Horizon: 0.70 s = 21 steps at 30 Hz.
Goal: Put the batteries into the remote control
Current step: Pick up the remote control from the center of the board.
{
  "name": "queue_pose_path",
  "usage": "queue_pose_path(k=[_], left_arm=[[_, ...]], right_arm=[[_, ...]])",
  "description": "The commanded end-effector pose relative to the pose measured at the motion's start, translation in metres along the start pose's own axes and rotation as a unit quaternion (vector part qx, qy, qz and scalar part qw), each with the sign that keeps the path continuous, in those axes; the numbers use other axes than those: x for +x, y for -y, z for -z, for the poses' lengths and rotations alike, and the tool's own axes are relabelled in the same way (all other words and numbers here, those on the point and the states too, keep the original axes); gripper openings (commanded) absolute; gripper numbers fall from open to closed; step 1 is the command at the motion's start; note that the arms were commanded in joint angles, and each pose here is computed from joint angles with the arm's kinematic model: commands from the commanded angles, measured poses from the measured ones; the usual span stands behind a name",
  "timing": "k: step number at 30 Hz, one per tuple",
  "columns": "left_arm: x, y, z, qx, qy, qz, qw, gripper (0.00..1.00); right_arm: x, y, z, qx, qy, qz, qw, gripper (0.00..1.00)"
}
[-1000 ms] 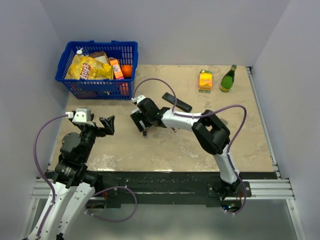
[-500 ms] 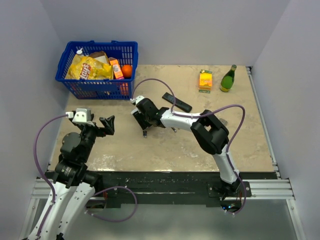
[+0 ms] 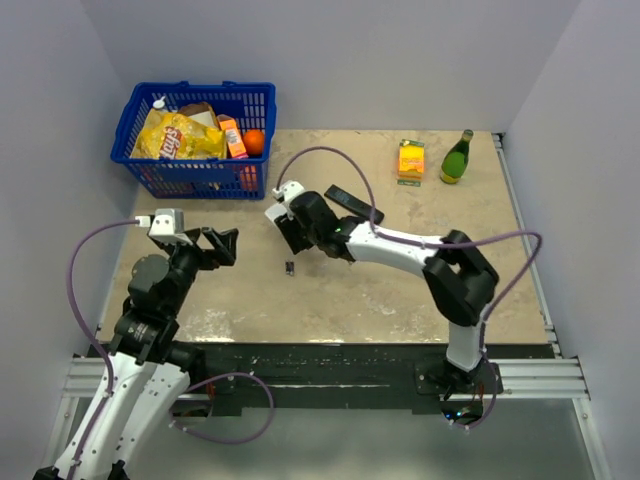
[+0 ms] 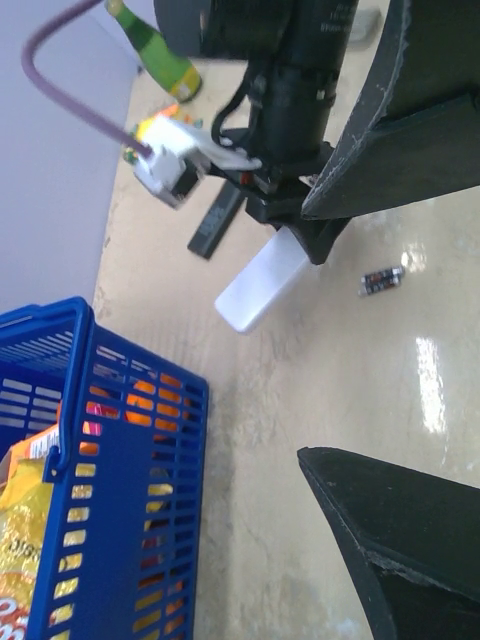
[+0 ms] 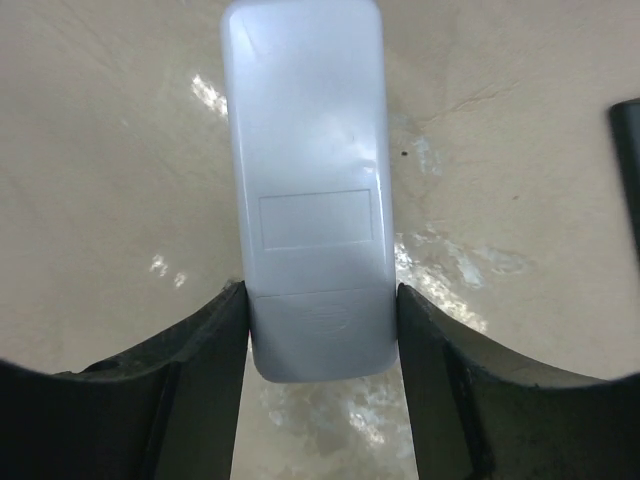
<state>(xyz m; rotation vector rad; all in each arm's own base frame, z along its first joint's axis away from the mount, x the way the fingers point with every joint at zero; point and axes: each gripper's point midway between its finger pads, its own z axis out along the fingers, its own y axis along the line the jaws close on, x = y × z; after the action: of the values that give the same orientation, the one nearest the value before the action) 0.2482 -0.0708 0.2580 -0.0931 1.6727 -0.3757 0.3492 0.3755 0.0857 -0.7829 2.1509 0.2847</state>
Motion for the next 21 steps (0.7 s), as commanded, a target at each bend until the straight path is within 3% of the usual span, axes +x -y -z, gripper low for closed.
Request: queue_pose_path(k=[1,6,10,13,21], left_arm=[[-0.033,0.028,-0.001,0.052,0.042,0.073,0.995,1.00],[-0.033,0.057,-0.015,0.122,0.039,0.134,0.983,1.00],[-0.042,0.101,-0.012,0.246,0.038,0.167,0.954,0.99],[-0.054,0.117,-0.010,0.291,0.054,0.183,0.937,0.99],[-0.035,0.115,-0.054,0.249,-0.023,0.190,0.949,0.96]], right_arm=[[-0.083,0.000,0.075,-0.029,0.156,-0.043,0.986,0.15],[-0.083,-0.011,0.120,-0.071,0.207,-0.047,0.975,0.15],[-0.091,-0.015,0.150,-0.095,0.249,-0.053,0.962,0.15],[-0.095,-0.016,0.165,-0.106,0.271,-0.062,0.955,0.15],[-0.104,-0.018,0.185,-0.125,0.308,-0.077,0.940,0.15]])
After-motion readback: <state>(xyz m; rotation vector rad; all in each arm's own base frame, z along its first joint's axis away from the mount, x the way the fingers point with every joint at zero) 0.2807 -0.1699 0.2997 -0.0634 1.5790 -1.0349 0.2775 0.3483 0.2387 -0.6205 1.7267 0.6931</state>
